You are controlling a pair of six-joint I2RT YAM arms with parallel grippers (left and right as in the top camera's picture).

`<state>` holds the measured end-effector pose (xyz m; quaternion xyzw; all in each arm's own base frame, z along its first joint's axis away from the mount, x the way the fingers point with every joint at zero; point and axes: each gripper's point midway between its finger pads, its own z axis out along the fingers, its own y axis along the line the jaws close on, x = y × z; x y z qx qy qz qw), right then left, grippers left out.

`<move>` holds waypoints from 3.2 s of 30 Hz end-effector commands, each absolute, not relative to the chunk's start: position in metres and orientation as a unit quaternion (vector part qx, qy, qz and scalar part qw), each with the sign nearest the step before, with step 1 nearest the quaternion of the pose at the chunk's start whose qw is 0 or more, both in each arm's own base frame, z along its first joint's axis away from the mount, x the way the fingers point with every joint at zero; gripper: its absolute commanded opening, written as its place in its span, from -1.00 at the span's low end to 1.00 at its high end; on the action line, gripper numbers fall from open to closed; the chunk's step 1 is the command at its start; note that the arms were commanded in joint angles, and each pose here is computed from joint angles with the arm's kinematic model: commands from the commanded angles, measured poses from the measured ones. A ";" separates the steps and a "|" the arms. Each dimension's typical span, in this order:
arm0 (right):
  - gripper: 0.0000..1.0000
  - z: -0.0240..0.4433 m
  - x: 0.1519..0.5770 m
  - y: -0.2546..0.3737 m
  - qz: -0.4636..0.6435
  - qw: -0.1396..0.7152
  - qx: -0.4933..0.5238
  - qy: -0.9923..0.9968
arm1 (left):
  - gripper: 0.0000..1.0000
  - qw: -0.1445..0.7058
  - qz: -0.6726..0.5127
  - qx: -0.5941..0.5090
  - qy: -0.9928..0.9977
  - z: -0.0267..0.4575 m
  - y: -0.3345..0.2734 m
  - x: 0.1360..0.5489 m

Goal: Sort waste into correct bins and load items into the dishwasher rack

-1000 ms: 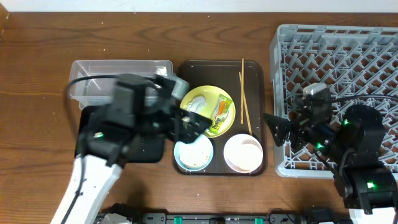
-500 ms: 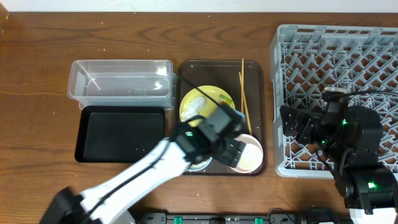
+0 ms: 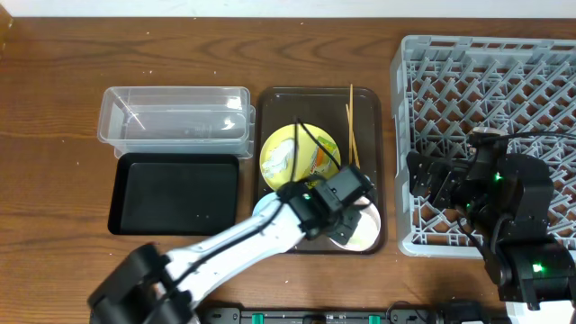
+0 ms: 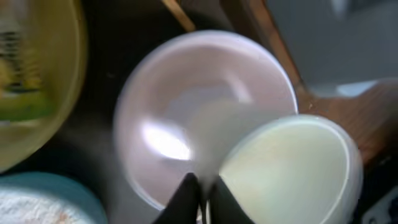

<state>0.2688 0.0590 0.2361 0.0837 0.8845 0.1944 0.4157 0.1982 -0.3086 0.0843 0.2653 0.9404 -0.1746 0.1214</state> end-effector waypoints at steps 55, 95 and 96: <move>-0.23 0.235 0.251 -0.038 0.115 0.405 0.248 0.872 | 0.29 0.200 -0.321 0.001 0.926 0.210 -0.123 0.265; 0.78 0.242 0.284 0.022 0.316 0.342 0.123 0.876 | 0.29 0.159 -0.156 0.126 0.967 0.157 -0.163 0.238; 0.79 0.246 0.283 0.024 0.321 0.348 0.117 0.873 | 0.29 0.151 -0.145 0.140 0.968 0.149 -0.170 0.236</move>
